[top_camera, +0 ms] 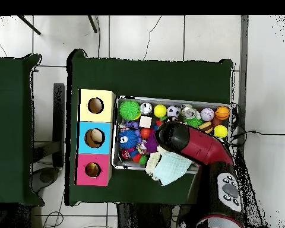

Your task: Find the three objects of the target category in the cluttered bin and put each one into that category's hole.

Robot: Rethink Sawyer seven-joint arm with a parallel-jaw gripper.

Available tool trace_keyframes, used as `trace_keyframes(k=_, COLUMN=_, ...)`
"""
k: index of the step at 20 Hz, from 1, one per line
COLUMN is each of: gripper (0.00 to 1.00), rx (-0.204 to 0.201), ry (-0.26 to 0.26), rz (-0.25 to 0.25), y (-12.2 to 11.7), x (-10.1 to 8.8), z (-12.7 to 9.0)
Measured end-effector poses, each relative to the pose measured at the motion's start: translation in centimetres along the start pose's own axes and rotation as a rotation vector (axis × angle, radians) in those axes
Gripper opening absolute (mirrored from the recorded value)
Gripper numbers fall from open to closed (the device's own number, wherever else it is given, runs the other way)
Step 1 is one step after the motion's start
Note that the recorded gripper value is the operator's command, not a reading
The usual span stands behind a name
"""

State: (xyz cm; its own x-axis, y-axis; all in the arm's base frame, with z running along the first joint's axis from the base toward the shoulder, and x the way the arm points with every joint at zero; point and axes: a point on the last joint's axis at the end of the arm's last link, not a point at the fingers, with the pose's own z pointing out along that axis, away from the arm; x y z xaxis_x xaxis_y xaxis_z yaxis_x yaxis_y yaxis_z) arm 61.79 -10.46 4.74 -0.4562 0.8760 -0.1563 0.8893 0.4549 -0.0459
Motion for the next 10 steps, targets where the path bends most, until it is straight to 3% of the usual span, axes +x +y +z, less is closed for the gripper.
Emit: trace_keyframes(k=10, gripper=1.00, rx=0.003, ry=0.017, rz=-0.008, y=1.7, x=-0.2, z=-0.5)
